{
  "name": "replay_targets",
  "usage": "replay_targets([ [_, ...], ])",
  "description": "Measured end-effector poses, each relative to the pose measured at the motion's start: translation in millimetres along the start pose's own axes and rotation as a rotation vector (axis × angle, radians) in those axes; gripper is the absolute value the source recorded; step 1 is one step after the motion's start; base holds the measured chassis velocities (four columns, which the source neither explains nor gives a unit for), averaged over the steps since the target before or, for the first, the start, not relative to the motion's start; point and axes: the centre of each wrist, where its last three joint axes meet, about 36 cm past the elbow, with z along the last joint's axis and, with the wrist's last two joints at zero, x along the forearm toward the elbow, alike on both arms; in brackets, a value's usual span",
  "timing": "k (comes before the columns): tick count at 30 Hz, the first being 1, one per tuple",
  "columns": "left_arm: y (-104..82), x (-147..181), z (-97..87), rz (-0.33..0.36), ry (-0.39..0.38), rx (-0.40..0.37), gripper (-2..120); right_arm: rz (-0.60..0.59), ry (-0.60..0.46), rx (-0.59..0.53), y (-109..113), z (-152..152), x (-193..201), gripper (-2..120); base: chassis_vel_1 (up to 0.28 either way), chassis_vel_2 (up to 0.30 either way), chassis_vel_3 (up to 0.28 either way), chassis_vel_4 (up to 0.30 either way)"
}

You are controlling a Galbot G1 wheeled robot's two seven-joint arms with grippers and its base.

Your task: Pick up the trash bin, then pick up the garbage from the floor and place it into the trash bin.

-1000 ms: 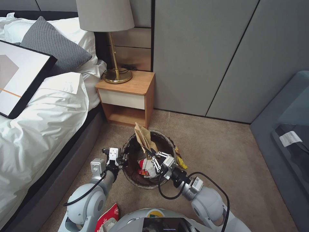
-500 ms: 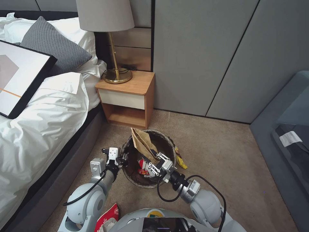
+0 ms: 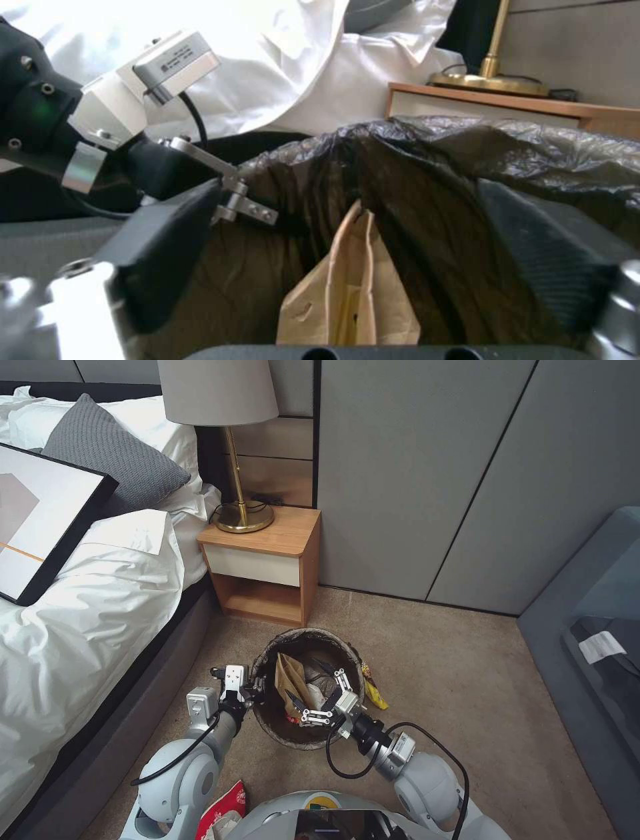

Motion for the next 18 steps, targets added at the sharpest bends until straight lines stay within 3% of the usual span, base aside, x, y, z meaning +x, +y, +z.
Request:
replay_targets([
  [1, 0.0, 0.0, 0.0, 0.000, 0.000, 0.000, 0, 0.000, 0.000, 0.000, 0.0, 0.0, 0.0, 80, 0.000, 0.000, 0.000, 0.000],
  [2, 0.1, 0.0, 0.0, 0.000, 0.000, 0.000, 0, 0.001, 0.001, 0.003, -0.7, 0.0, 0.3, 98, 0.000, 0.000, 0.000, 0.000],
  [3, 0.3, 0.1, 0.0, -0.001, 0.000, 0.000, 0, 0.001, 0.002, 0.006, -1.3, -0.1, 0.9, 100, 0.000, 0.000, 0.000, 0.000],
  [14, 0.7, 0.9, -0.3, -0.001, -0.001, -0.003, 0, 0.009, -0.009, 0.019, -2.6, -5.0, 2.2, 100, 0.000, 0.000, 0.000, 0.000],
  [18, 2.8, 2.2, -1.3, -0.007, -0.006, -0.008, 0, 0.144, -0.037, 0.071, -7.4, -35.0, 1.2, 100, 0.000, 0.000, 0.000, 0.000],
])
